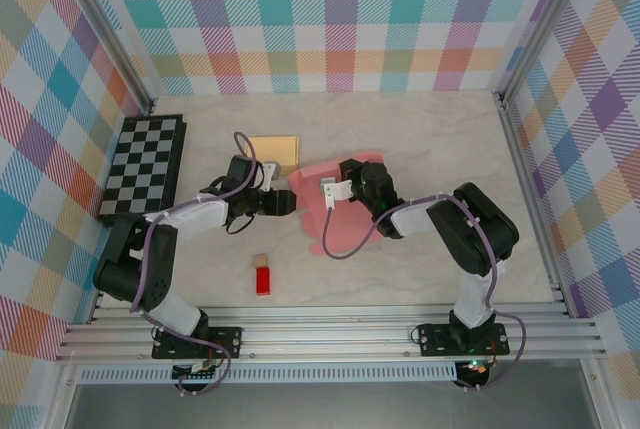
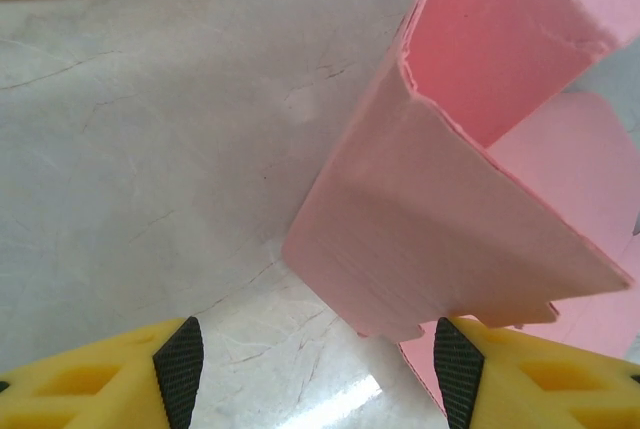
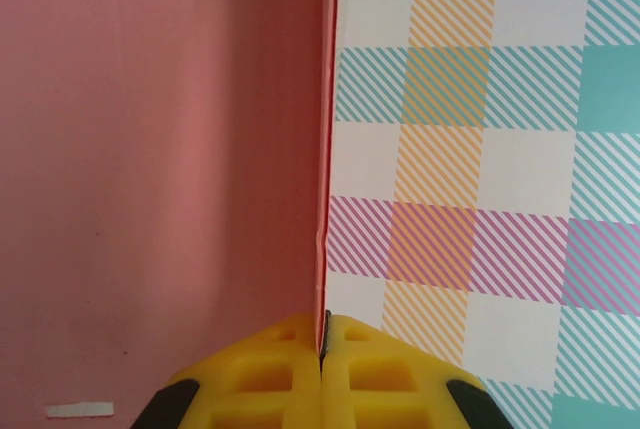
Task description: Fold the paper box
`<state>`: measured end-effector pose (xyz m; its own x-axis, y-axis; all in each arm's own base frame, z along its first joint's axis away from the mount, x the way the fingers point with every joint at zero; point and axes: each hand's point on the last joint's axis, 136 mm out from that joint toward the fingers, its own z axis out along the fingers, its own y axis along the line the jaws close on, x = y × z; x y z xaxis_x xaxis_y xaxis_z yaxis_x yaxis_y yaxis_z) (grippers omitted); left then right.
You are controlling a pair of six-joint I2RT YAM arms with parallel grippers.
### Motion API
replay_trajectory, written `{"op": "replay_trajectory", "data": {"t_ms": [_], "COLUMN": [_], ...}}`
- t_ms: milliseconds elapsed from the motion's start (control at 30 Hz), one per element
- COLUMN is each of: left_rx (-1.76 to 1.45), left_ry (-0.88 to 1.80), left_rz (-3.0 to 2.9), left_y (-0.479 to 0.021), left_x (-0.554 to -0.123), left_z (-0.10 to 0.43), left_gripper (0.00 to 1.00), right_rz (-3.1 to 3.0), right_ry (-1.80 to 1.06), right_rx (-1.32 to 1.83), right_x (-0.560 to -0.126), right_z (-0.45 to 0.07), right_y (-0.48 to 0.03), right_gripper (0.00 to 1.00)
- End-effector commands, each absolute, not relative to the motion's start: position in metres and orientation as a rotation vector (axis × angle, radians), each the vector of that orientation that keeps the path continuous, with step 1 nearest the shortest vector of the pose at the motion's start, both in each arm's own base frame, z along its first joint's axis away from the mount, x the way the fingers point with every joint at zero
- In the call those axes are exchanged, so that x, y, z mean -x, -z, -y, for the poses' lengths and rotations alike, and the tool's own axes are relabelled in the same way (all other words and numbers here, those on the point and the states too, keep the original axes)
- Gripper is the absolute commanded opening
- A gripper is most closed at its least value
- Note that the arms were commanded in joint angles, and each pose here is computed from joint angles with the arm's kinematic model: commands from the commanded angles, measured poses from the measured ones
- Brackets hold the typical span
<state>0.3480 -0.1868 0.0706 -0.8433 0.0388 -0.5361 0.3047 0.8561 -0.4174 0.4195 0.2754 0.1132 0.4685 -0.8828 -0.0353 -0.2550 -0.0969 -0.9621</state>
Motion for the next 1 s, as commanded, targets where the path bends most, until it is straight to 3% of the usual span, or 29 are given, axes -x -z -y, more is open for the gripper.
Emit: {"op": "replay_trajectory", "data": {"t_ms": [0, 533, 967], "left_rx": [-0.306, -0.357, -0.423], "left_ry": [0.696, 0.599, 0.661], "left_rz": [-2.472, -2.451, -2.434], "left_y": [-0.076, -0.086, -0.087], "left_x": [-0.356, -0.351, -0.361], "left_z": [0.195, 0.186, 0.213], "left_gripper": [0.64, 0.63, 0.62], "right_rz": [-1.007, -0.980, -0.990], "right_ry": [0.714, 0.754, 0.742], "right_rx": [1.720, 1.720, 1.727], "right_x": [-0.409, -0.408, -0.407], "right_z": [-0.270, -0.271, -0.270], "right_y": [-0.083, -0.078, -0.078], "right_gripper": [0.00, 0.00, 0.00]}}
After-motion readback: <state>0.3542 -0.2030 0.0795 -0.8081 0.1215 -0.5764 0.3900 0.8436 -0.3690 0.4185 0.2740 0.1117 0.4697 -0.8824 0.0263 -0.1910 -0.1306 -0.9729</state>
